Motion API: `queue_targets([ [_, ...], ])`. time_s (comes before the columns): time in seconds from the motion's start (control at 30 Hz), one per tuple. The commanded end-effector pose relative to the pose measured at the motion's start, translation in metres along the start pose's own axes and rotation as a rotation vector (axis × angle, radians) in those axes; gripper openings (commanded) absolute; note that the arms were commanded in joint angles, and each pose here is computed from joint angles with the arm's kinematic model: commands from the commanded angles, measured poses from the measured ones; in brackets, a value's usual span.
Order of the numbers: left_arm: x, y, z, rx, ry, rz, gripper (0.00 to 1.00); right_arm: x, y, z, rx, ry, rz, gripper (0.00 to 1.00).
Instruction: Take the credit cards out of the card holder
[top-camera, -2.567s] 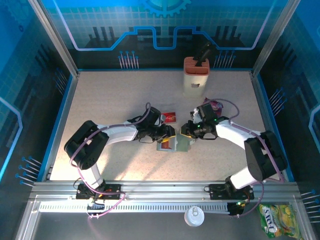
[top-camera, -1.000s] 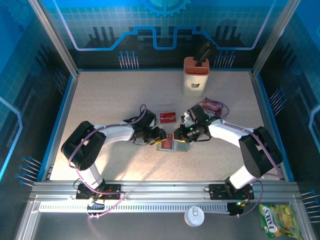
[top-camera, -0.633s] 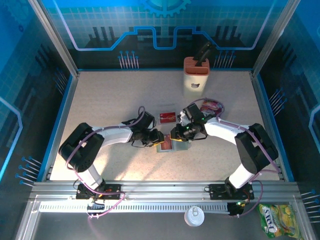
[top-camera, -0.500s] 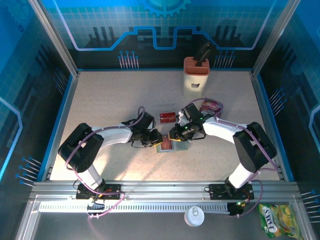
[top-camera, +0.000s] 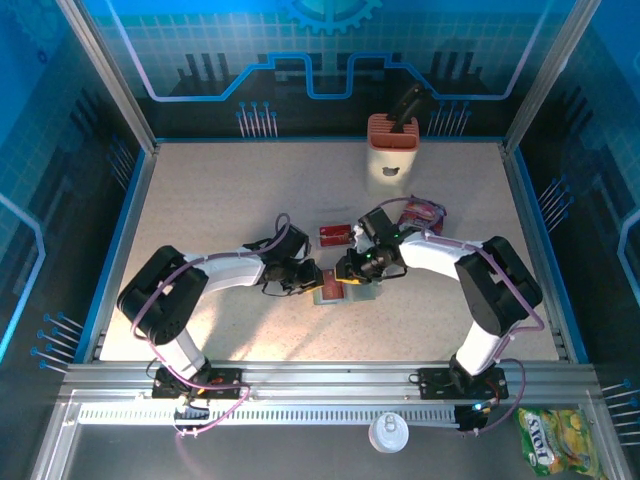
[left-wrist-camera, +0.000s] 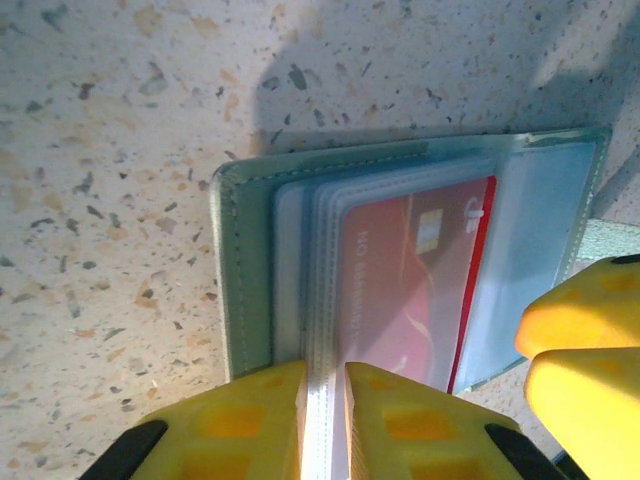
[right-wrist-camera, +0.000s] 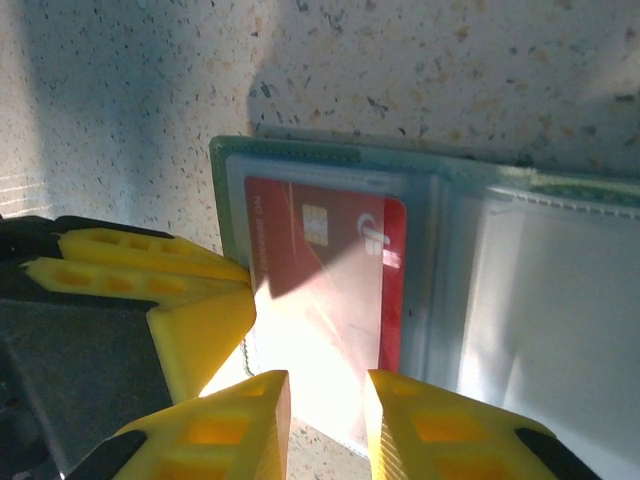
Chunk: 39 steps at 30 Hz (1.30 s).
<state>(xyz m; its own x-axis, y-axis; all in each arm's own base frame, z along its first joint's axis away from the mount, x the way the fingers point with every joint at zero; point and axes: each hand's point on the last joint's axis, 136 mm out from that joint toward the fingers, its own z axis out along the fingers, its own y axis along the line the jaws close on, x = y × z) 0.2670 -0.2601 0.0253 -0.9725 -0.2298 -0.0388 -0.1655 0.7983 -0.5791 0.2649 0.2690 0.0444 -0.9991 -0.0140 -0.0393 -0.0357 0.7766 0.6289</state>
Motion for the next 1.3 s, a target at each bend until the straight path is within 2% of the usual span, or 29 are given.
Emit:
queue_targets([
  [0.0,0.0,0.012,0.001,-0.045,-0.004,0.013,0.17,-0.001,0.005,0.006,-0.002,0.015,-0.026,0.27],
  [0.23,-0.002,0.014,0.003,-0.051,-0.004,0.008,0.17,-0.002,0.004,0.012,-0.007,0.025,-0.028,0.27],
  [0.47,-0.004,0.018,0.005,-0.057,0.0,-0.002,0.16,-0.002,0.004,0.013,-0.02,0.024,-0.028,0.22],
  [0.77,-0.005,0.019,0.007,-0.063,0.009,-0.008,0.16,0.002,-0.002,0.021,-0.019,0.054,-0.018,0.21],
  [0.97,-0.006,0.017,0.006,-0.06,0.011,-0.006,0.16,0.003,-0.018,0.017,0.062,0.041,-0.008,0.25],
  [1.27,-0.005,0.016,0.003,-0.058,0.009,-0.003,0.16,-0.003,-0.017,0.003,0.096,-0.001,-0.028,0.27],
])
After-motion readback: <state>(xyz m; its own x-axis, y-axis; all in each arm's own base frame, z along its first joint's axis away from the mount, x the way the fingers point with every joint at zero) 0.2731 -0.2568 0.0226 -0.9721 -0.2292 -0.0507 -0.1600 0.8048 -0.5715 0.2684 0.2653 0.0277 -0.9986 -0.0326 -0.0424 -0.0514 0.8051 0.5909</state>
